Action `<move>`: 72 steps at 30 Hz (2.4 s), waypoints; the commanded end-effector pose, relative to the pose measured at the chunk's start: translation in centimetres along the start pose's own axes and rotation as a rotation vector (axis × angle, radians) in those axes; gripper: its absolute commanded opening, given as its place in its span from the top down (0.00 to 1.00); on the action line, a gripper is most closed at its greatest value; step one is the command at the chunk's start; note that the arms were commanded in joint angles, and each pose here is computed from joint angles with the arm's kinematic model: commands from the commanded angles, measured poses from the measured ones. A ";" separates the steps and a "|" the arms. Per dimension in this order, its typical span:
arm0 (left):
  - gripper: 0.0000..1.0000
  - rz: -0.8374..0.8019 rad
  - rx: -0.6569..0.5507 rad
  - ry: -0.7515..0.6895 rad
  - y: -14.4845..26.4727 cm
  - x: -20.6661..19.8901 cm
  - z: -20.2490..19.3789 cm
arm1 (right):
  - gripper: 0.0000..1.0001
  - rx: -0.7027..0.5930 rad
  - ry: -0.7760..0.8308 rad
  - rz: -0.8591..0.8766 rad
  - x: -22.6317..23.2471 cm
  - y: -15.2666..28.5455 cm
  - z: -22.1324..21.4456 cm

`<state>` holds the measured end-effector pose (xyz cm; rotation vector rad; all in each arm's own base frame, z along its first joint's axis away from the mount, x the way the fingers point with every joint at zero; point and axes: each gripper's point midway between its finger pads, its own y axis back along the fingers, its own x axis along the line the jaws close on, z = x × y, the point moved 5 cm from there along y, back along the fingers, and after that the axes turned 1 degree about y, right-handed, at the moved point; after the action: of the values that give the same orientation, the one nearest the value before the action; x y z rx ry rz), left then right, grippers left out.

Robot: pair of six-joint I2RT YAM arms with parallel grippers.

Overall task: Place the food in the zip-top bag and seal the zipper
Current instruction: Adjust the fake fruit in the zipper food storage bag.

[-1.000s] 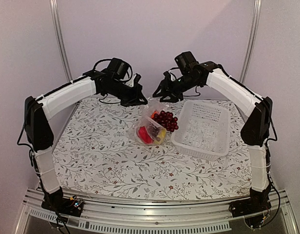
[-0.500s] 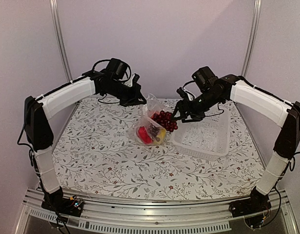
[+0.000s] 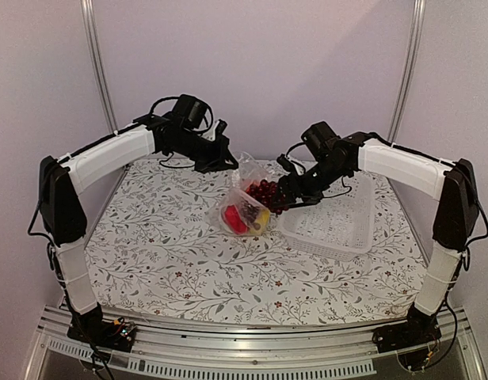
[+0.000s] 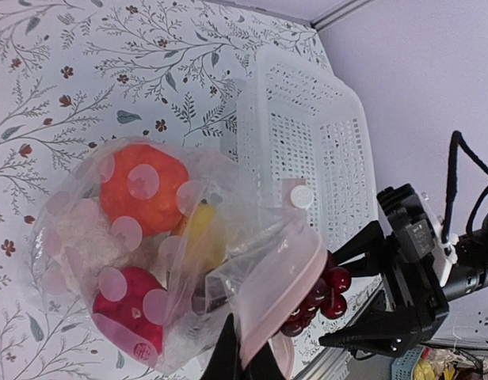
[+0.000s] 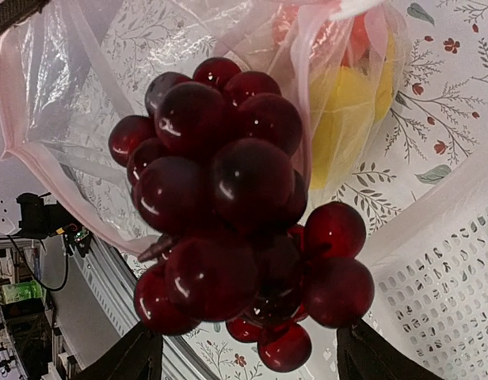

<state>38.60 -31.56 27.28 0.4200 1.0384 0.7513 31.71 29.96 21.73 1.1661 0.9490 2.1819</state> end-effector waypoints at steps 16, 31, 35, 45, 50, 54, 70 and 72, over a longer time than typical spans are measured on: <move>1.00 -0.029 0.011 -0.036 1.1 -1.1 -0.5 | 0.92 -0.168 0.139 0.102 6.3 2.9 5.2; 1.00 -0.014 0.011 -0.042 0.9 -1.3 -0.4 | 0.34 0.009 0.076 -0.101 2.4 1.8 -0.4; 1.00 -0.020 0.012 -0.041 0.8 -1.4 -0.3 | 0.30 0.028 0.064 -0.113 1.4 0.7 -1.4; 1.00 -0.023 0.006 -0.041 1.0 -1.6 -0.1 | 0.32 0.023 0.062 -0.080 0.8 -1.9 -0.5; 1.00 -0.019 0.003 -0.041 1.2 -1.6 -0.1 | 0.37 0.031 0.074 -0.060 0.5 -3.0 -0.5; 1.00 -0.013 0.002 -0.041 1.2 -1.6 -0.1 | 0.40 0.038 0.079 -0.031 0.5 -3.8 -0.5; 1.00 0.000 0.016 -0.039 0.7 -1.1 -0.4 | 1.00 -0.037 0.133 0.046 3.0 -1.6 1.5; 1.00 -0.002 0.021 -0.046 0.6 -1.1 -0.5 | 1.00 -0.072 0.150 0.060 4.1 -0.1 2.7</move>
<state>37.56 -31.64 27.77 0.4496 1.0302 0.7350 31.33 33.14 20.54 1.0769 0.9918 2.2735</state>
